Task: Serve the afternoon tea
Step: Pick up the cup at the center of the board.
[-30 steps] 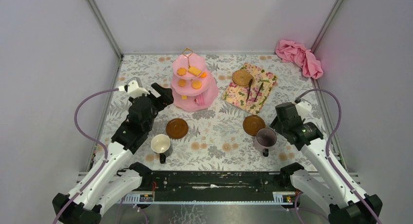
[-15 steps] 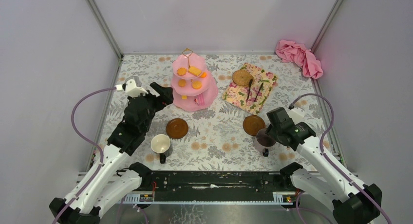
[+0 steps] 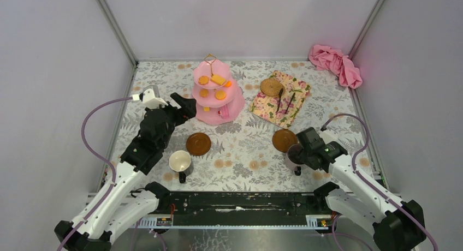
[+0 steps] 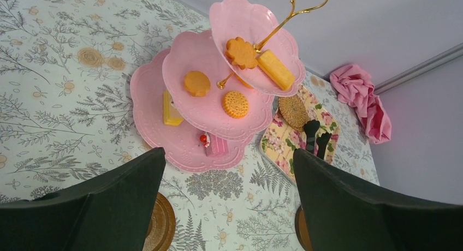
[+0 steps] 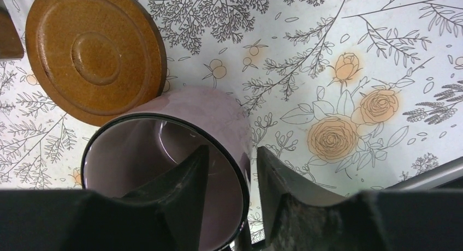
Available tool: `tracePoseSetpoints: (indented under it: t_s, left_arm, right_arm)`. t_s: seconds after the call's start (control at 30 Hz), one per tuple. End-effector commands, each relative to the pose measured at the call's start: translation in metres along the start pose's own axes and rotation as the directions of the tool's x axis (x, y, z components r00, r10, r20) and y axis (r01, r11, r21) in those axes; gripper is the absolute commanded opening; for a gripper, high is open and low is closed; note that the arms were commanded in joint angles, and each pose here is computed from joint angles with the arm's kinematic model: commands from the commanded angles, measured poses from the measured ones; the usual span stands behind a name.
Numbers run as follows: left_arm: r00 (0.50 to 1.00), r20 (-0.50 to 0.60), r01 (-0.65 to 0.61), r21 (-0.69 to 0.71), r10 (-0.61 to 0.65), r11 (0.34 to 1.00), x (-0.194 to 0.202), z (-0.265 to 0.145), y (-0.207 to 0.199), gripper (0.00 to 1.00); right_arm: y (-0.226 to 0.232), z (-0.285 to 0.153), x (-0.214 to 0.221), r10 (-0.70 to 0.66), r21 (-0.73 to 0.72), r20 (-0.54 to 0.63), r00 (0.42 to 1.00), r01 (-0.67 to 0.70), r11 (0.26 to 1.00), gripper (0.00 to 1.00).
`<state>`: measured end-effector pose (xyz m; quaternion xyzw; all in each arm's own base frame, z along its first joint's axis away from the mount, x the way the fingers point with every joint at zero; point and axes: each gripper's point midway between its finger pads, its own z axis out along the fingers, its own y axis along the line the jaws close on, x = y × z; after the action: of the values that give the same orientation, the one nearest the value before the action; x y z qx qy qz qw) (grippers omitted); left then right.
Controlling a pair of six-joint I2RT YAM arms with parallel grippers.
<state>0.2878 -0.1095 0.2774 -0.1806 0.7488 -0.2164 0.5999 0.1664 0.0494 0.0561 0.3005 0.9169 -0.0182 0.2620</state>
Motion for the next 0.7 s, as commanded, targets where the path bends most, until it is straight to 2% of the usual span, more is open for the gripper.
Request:
tracePoseSetpoints:
  t_s: [0.0,0.13,0.2,0.3,0.67]
  left_arm:
    - [1.000,0.018,-0.012,0.027,0.011,1.000,-0.008,-0.004,-0.008,0.94]
    - [1.000,0.027,-0.010,0.027,0.009,1.000,-0.010,-0.006,-0.007,0.94]
    - [1.000,0.026,-0.014,0.026,0.013,1.000,-0.010,-0.006,-0.007,0.94]
    - [1.000,0.023,-0.016,0.024,0.015,1.000,-0.008,-0.005,-0.006,0.94]
    - [1.000,0.025,-0.002,0.048,0.000,0.999,-0.012,-0.009,-0.012,0.94]
  right_arm:
    - [0.011,0.004,-0.002,0.027,-0.027,0.013,1.000,-0.027,0.999,0.40]
    - [0.011,0.004,-0.003,0.030,-0.030,0.019,0.999,-0.030,0.999,0.23]
    - [0.010,0.003,-0.003,0.032,-0.032,0.021,0.999,-0.032,0.999,0.11]
    - [0.011,0.000,-0.005,0.039,-0.042,0.025,0.999,-0.038,0.998,0.01]
    - [0.032,-0.033,-0.022,0.022,-0.106,0.052,0.998,-0.017,0.994,0.00]
